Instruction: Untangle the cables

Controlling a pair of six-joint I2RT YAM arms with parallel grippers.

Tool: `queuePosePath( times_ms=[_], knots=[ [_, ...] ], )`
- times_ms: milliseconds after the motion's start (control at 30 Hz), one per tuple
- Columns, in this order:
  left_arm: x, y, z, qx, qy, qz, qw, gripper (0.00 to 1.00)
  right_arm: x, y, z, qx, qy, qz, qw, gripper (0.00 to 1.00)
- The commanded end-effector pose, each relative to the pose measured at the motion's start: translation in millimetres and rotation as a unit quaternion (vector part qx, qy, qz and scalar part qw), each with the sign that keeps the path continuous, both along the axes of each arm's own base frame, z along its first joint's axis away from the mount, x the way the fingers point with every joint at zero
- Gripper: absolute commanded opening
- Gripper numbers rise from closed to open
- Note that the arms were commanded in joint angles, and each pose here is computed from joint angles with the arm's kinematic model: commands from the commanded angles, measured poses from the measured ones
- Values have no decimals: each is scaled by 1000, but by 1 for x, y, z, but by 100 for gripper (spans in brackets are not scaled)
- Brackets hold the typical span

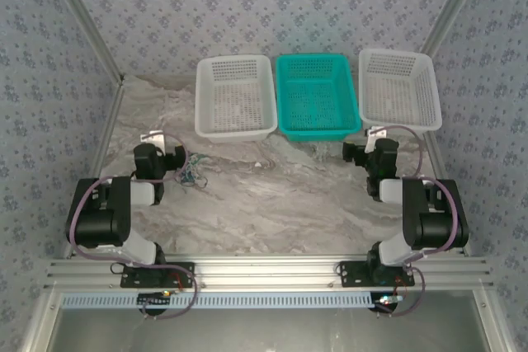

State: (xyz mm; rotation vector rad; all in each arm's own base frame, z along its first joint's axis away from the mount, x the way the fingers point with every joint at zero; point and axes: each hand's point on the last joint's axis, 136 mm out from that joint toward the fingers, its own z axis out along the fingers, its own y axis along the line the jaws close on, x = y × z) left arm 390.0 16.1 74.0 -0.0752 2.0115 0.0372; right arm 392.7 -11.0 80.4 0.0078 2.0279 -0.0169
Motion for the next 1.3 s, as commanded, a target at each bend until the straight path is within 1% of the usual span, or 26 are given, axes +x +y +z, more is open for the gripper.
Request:
queuePosePath(
  times_ms=[0,667,700,767,800,833,900,967,1033,1100,1200,1267],
  knots=[
    [8,-4,14,0,-23,-10,1000,99,3,0,9,-9,-9,2,1000,100],
    [8,-4,14,0,-24,-9,1000,99,2,0,10,-13,-13,1,1000,100],
    [8,-3,15,0,-23,-6,1000,99,0,0,14,-20,-12,-5,1000,100],
    [9,-3,18,0,-20,-5,1000,99,-8,-8,34,-38,-3,-54,998,100],
    [8,-2,20,1,-23,-2,1000,99,-14,-11,48,-33,-6,-79,996,100],
    [5,0,26,4,-32,5,999,99,-23,-12,64,-11,-18,-101,995,100],
    [-5,5,37,13,-51,25,998,99,-39,-10,95,58,-39,-131,989,100],
    [-16,10,48,20,-63,48,997,99,-57,-4,118,121,-33,-136,983,100],
    [-27,16,57,19,-65,69,995,99,-69,14,138,160,-24,-100,982,98],
    [-37,19,71,4,-70,87,994,99,-78,42,158,187,-14,-40,981,95],
    [-55,20,101,-44,-80,110,990,99,-87,90,181,206,10,46,977,93],
    [-70,24,118,-107,-70,148,981,99,-90,127,187,207,33,99,973,93]
  ],
)
